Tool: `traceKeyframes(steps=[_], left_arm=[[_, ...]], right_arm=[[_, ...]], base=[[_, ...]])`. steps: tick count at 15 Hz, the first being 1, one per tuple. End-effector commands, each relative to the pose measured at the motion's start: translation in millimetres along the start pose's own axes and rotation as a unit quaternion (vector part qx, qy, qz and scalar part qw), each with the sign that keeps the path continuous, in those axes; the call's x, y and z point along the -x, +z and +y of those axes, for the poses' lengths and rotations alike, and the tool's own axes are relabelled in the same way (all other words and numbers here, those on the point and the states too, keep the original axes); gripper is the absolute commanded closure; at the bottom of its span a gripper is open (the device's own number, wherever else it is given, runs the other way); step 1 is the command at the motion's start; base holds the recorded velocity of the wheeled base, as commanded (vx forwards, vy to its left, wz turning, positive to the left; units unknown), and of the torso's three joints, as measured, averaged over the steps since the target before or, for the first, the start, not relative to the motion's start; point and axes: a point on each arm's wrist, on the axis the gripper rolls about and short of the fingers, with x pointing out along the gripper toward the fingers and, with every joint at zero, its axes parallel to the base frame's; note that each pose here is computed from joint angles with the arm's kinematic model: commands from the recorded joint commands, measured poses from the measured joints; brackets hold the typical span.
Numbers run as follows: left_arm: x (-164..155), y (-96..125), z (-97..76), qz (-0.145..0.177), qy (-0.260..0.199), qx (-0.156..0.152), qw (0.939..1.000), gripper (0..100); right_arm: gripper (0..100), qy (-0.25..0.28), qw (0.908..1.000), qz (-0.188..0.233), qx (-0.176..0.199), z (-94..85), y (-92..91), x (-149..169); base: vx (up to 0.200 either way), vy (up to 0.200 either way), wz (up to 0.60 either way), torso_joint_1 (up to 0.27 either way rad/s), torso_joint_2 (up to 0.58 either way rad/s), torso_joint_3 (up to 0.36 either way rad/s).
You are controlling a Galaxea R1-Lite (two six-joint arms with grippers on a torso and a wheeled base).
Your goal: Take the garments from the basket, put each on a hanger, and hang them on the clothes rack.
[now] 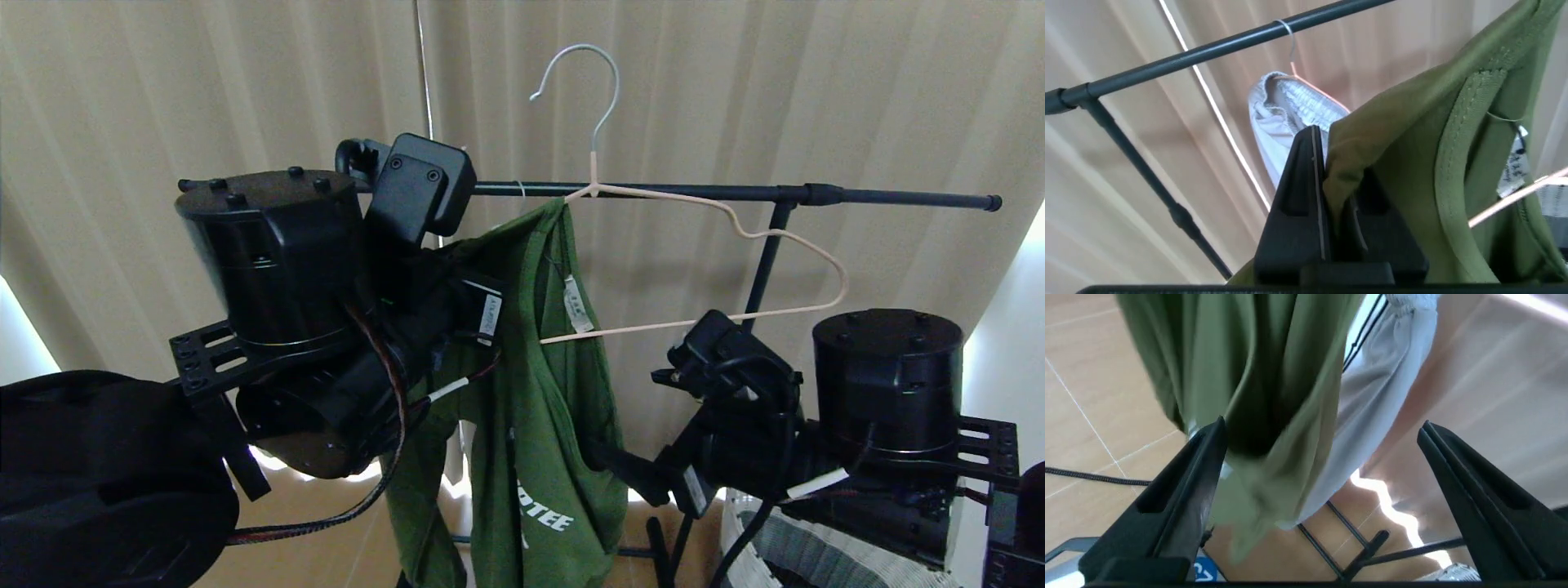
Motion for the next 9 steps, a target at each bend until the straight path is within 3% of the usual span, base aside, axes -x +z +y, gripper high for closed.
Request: traceKeyframes(steps=[1, 9], left_arm=[[1, 1, -0.6, -0.001, -0.002, 0.0, 1.0, 100], [5, 6, 8.5, -0.009, 0.01, 0.007, 0.9999, 100]], right_arm=[[0, -0.014, 0.9997, 0.019, -0.002, -4.0, -4.0, -18], [0, -0.11, 0.99, 0.087, -0.013, -25.3, -38.9, -9]], base=[[0.0, 0.0, 0.0, 0.0, 0.0, 0.0], [0.0, 0.0, 0.0, 0.0, 0.0, 0.0]])
